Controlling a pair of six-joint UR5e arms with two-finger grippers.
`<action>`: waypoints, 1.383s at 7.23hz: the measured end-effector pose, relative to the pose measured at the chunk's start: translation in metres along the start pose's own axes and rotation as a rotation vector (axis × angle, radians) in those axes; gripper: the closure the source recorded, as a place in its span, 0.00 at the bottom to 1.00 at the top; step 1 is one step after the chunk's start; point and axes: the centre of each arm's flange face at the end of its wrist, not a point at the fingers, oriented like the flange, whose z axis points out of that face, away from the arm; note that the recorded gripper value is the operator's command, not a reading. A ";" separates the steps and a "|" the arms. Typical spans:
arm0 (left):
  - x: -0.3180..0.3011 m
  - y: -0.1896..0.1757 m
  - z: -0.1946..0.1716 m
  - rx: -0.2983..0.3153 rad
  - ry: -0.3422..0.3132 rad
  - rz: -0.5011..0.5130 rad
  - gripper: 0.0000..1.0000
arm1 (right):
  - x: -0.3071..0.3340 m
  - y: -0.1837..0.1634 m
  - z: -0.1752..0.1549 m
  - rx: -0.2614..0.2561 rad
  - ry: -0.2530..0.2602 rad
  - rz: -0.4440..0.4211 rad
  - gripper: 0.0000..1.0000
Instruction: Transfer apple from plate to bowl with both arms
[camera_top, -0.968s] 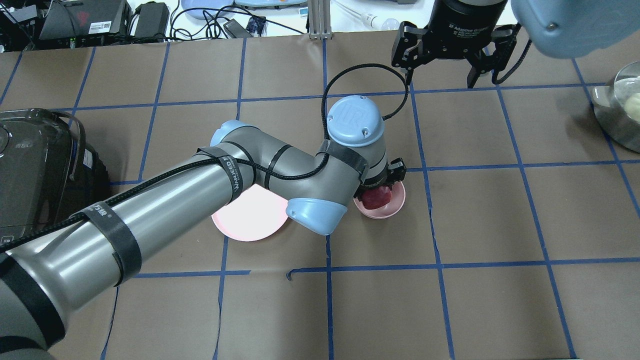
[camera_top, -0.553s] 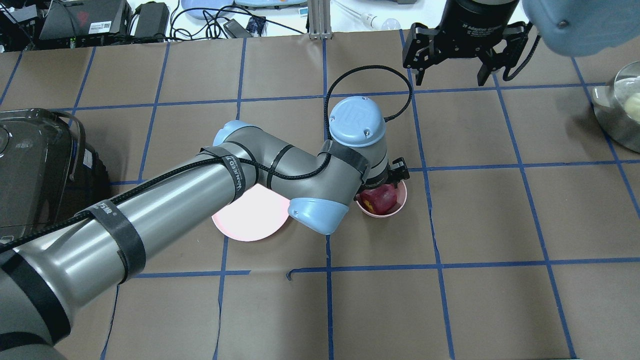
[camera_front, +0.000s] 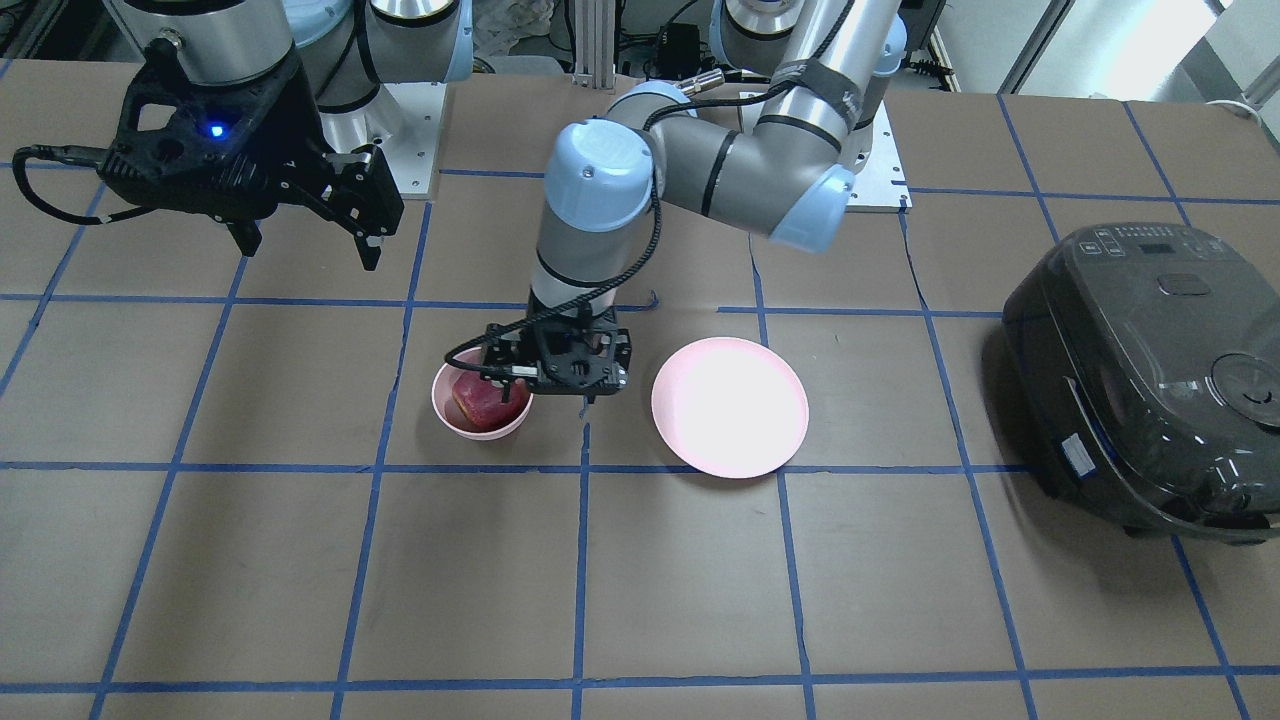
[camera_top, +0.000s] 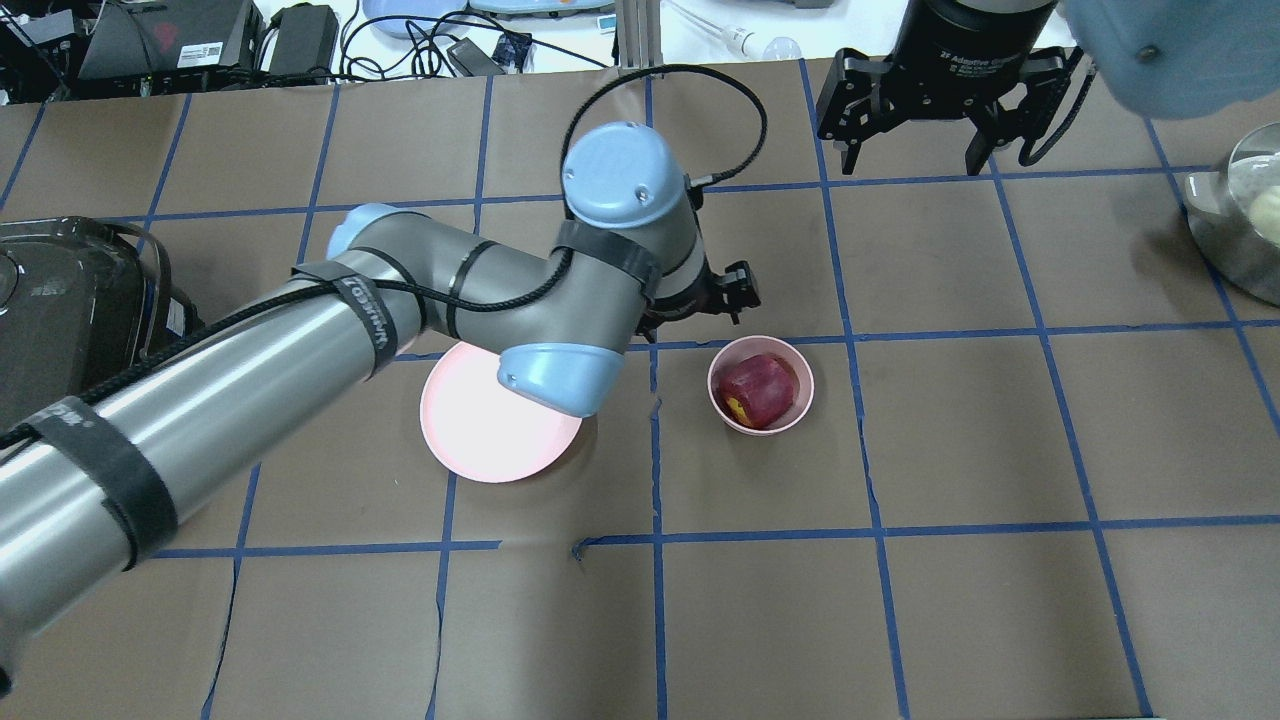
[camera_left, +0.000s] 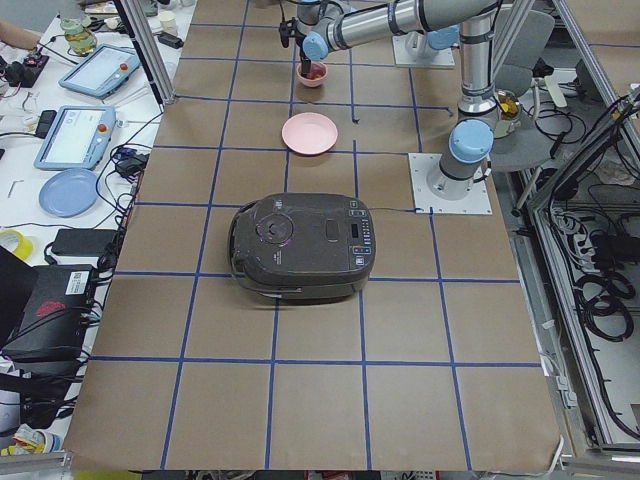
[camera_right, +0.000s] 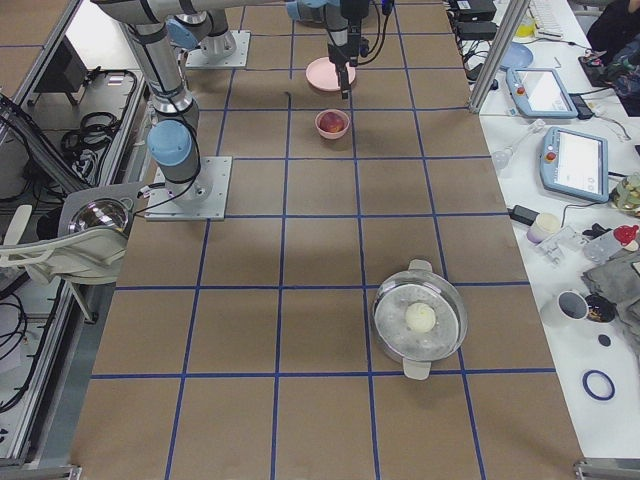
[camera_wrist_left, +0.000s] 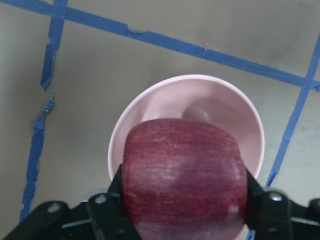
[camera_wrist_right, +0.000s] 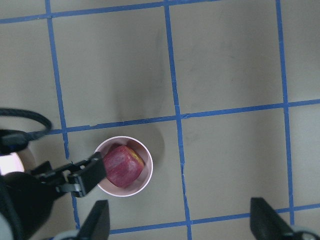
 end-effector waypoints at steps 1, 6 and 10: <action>-0.047 -0.030 -0.023 0.002 -0.014 0.025 0.00 | 0.001 0.005 0.002 -0.004 0.000 0.001 0.00; -0.182 -0.071 -0.205 -0.051 -0.150 -0.034 0.00 | 0.001 0.010 0.004 -0.004 -0.001 -0.005 0.00; -0.180 -0.046 -0.265 -0.043 -0.189 -0.014 0.00 | 0.001 0.010 0.005 -0.005 0.004 -0.007 0.00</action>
